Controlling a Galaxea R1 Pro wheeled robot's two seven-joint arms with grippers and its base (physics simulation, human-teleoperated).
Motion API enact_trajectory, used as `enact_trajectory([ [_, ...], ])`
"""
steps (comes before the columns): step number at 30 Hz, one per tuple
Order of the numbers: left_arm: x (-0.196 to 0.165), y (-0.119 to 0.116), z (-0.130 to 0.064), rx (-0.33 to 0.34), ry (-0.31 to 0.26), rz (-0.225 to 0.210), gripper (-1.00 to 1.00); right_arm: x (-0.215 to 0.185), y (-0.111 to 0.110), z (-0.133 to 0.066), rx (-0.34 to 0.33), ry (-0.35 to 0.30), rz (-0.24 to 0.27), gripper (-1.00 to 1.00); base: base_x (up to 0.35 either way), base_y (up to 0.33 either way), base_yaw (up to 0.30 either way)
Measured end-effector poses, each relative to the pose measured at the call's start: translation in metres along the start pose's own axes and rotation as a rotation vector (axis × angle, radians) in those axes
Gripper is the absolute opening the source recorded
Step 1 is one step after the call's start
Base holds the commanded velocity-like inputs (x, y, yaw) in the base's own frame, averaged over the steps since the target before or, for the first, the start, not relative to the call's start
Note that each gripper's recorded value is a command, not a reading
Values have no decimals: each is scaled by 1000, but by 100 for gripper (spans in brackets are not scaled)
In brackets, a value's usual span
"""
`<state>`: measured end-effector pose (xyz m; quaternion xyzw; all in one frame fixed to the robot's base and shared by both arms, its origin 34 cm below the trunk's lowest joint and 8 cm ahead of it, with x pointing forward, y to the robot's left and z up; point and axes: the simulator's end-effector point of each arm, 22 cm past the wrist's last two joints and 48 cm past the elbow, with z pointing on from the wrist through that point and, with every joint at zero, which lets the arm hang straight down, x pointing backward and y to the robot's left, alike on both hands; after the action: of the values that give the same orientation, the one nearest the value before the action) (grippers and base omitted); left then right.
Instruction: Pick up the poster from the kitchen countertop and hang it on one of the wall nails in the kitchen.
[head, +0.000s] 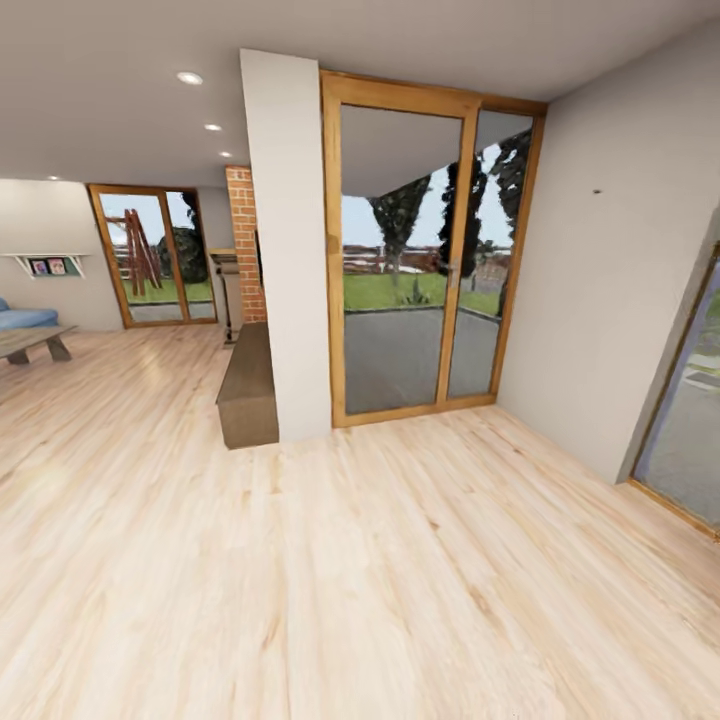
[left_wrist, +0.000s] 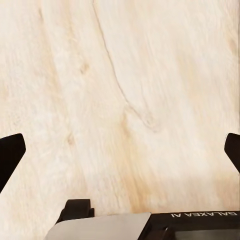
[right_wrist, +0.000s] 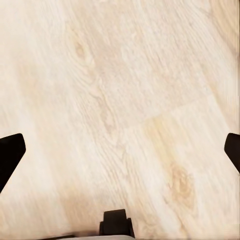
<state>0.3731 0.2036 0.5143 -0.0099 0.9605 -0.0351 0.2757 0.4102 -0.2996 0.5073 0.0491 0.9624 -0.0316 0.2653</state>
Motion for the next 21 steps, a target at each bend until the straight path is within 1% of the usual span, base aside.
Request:
enact_trajectory([
  [21,0,0,0,0,0,0,100,1,0,0,0,1,0,100,0,-2,-299],
])
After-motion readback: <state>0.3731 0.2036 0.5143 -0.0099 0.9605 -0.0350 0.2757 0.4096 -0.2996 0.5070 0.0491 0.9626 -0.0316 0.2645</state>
